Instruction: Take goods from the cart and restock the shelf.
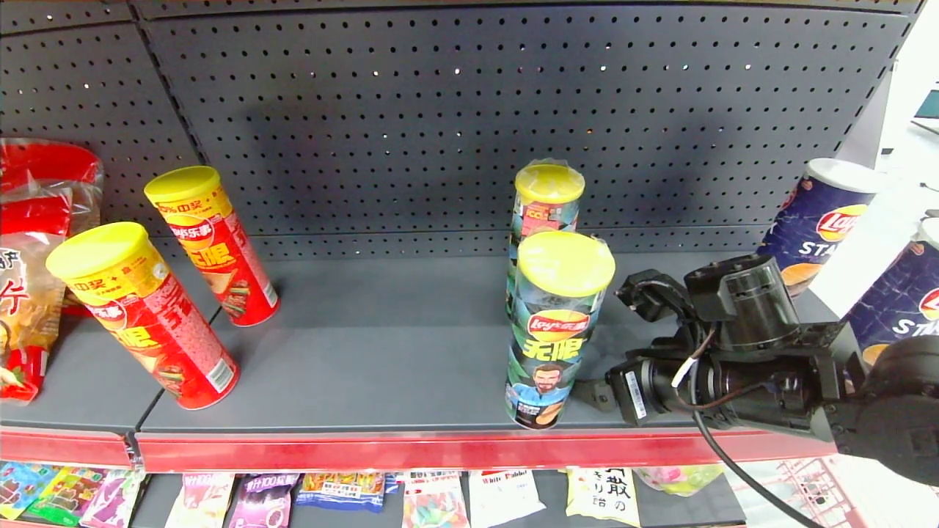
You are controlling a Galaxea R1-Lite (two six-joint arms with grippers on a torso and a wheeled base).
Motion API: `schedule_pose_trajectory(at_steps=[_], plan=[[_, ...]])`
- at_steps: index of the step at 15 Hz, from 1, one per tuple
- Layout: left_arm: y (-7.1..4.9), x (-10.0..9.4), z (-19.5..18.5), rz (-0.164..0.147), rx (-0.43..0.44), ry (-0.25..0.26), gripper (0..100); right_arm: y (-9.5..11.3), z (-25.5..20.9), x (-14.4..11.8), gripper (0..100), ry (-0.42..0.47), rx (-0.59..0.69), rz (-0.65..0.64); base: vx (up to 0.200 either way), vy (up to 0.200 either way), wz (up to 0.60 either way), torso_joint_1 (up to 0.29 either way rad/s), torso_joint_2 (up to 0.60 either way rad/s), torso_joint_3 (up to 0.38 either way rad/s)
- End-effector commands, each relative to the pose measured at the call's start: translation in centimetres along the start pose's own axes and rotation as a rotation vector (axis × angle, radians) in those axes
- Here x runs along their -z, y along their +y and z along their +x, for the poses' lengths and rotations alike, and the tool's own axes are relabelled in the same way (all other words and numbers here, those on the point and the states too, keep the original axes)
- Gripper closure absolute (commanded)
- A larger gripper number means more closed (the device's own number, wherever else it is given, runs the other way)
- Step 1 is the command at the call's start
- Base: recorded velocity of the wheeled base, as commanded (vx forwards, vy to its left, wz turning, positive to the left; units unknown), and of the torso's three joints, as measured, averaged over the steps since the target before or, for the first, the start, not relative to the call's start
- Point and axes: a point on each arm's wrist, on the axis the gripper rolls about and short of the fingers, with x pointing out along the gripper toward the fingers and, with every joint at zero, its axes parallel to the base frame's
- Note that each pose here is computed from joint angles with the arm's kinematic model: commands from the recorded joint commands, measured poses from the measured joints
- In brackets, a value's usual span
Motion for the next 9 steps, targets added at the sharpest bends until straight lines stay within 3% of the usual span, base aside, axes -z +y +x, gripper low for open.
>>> schedule_pose_trajectory(at_steps=[1, 5, 7, 9], plan=[[0.0, 0.0, 0.0, 0.0, 0.0, 0.001, 0, 0.0, 0.1, 0.0, 0, 0.004, -0.002, 0.0, 0.0, 0.0, 0.0, 0.0, 0.0, 0.0], [0.0, 0.0, 0.0, 0.0, 0.0, 0.001, 0, -0.4, -1.7, 0.6, 0, -0.019, 0.006, 0.007, 0.0, 0.0, 0.0, 0.0, 0.0, 0.0], [0.0, 0.0, 0.0, 0.0, 0.0, 0.001, 0, -0.7, -6.3, 1.4, 0, -0.114, -0.014, 0.005, 0.0, 0.0, 0.0, 0.0, 0.0, 0.0], [0.0, 0.0, 0.0, 0.0, 0.0, 0.001, 0, -1.1, -12.0, 4.7, 0, -0.227, -0.122, -0.032, 0.0, 0.0, 0.0, 0.0, 0.0, 0.0]])
